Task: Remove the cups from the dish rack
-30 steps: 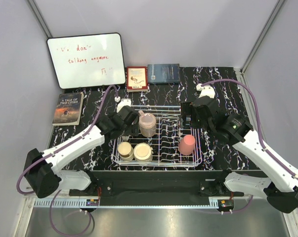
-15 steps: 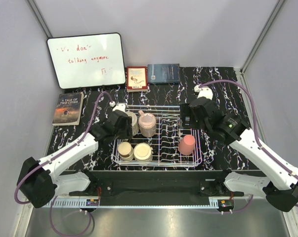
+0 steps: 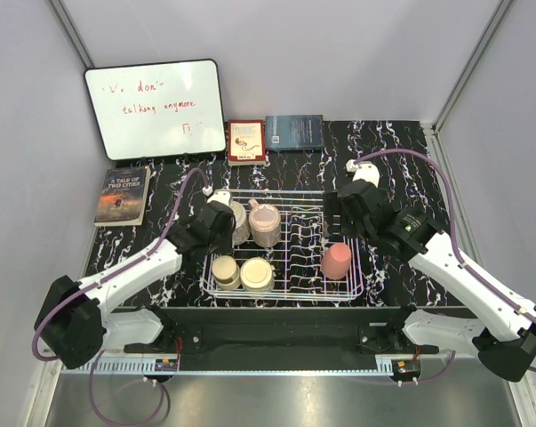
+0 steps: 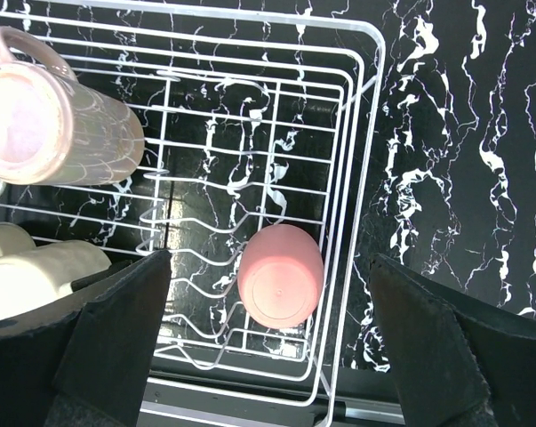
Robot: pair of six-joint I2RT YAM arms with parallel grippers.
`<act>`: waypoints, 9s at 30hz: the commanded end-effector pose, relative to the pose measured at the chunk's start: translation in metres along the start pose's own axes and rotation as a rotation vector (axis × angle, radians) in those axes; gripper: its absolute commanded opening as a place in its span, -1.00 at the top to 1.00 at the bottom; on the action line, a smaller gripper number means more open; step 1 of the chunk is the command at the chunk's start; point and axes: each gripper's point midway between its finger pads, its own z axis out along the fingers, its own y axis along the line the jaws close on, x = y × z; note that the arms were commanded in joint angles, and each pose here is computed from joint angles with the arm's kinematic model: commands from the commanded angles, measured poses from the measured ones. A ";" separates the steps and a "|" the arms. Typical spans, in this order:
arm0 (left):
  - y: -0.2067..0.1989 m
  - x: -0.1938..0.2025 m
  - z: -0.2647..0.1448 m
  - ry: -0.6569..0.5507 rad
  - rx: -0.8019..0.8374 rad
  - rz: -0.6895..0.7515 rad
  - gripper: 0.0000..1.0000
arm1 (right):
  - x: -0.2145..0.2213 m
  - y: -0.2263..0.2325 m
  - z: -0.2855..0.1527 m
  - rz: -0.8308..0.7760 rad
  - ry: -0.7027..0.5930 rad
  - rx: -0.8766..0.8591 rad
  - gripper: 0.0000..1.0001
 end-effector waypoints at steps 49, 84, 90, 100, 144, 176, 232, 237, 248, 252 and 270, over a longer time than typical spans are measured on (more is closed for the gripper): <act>-0.066 -0.163 -0.179 -0.478 0.446 -0.224 1.00 | -0.035 0.033 -0.020 0.130 -0.093 -0.157 -0.99; -0.151 -0.170 -0.266 -0.559 1.406 -0.464 1.00 | -0.102 0.112 -0.112 0.537 -0.395 -0.887 -0.79; -0.157 -0.159 -0.272 -0.512 1.451 -0.436 1.00 | -0.102 0.130 -0.108 0.510 -0.368 -0.950 -0.75; -0.167 -0.151 -0.268 -0.456 1.504 -0.413 1.00 | -0.103 0.143 -0.107 0.502 -0.372 -1.023 -0.15; -0.154 -0.137 -0.161 -0.281 1.105 -0.447 -0.76 | -0.121 0.084 -0.108 0.356 -0.486 -0.664 1.00; -0.048 -0.084 -0.092 -0.097 0.365 -0.514 -0.69 | -0.189 -0.168 0.064 0.650 -0.196 0.381 1.00; -0.033 -0.033 -0.056 0.093 0.232 -0.447 -0.64 | -0.150 -0.301 0.244 0.746 0.075 0.565 -0.08; -0.034 -0.034 -0.057 0.090 0.237 -0.440 -0.65 | -0.188 -0.288 0.207 0.786 -0.026 0.510 -0.23; -0.024 -0.043 -0.055 0.033 0.193 -0.370 -0.67 | -0.260 -0.177 0.077 0.766 -0.226 0.160 -0.94; -0.021 -0.054 -0.051 -0.006 0.143 -0.295 -0.68 | -0.231 -0.099 0.064 0.617 -0.221 0.064 -0.94; -0.041 -0.139 -0.006 -0.098 0.032 -0.128 -0.75 | -0.104 -0.036 -0.070 0.451 -0.315 -0.295 -0.88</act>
